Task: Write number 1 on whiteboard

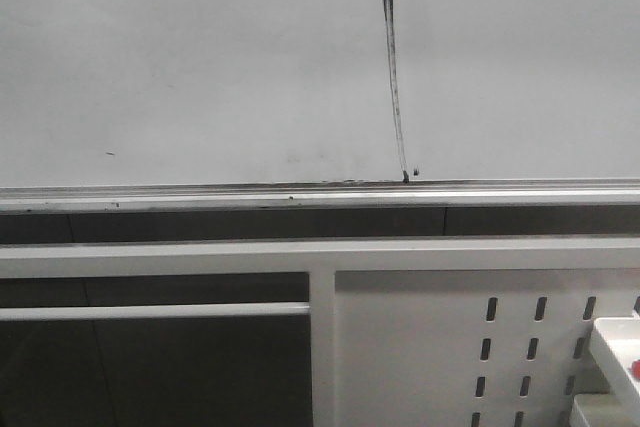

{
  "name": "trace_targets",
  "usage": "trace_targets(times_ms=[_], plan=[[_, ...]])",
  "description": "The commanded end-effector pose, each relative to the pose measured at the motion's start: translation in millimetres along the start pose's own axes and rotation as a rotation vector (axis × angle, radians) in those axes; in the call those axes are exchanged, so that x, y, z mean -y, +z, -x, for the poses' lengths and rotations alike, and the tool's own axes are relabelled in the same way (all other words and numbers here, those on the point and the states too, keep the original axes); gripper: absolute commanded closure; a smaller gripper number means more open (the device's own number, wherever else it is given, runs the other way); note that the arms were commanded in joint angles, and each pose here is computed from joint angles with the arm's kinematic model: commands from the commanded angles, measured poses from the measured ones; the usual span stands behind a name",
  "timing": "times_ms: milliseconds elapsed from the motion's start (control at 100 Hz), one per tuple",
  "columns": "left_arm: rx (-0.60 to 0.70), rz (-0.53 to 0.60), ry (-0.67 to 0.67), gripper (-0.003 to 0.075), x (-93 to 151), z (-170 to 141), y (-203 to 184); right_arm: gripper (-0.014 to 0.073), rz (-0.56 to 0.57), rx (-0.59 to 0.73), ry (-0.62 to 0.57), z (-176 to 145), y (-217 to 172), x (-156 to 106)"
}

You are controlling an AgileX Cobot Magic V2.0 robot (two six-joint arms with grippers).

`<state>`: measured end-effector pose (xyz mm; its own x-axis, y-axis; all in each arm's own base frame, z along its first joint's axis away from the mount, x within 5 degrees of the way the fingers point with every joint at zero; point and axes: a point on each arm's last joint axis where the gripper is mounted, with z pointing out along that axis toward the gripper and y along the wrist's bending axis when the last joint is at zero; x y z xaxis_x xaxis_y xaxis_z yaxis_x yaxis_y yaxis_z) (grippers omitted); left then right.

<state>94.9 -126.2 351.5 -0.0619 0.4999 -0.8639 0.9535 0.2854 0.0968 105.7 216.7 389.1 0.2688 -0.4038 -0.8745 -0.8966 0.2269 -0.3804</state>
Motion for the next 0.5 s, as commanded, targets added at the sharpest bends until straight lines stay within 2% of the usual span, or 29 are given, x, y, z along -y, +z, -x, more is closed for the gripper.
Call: trace_targets(times_ms=[0, 330, 490], plan=[[0.073, 0.028, -0.015, 0.0479, -2.2, 12.4, -5.7, 0.0672, -0.069, 0.1, -0.001, 17.4, -10.5, 8.7], [0.086, 0.026, -0.027, 0.0491, -2.1, 13.6, -5.8, 0.0672, -0.042, 0.071, -0.002, 14.5, -10.0, 6.1], [0.105, 0.045, -0.034, 0.0636, -3.8, 15.3, -6.0, 0.0672, -0.042, 0.071, -0.002, 14.5, -10.0, 6.1]])
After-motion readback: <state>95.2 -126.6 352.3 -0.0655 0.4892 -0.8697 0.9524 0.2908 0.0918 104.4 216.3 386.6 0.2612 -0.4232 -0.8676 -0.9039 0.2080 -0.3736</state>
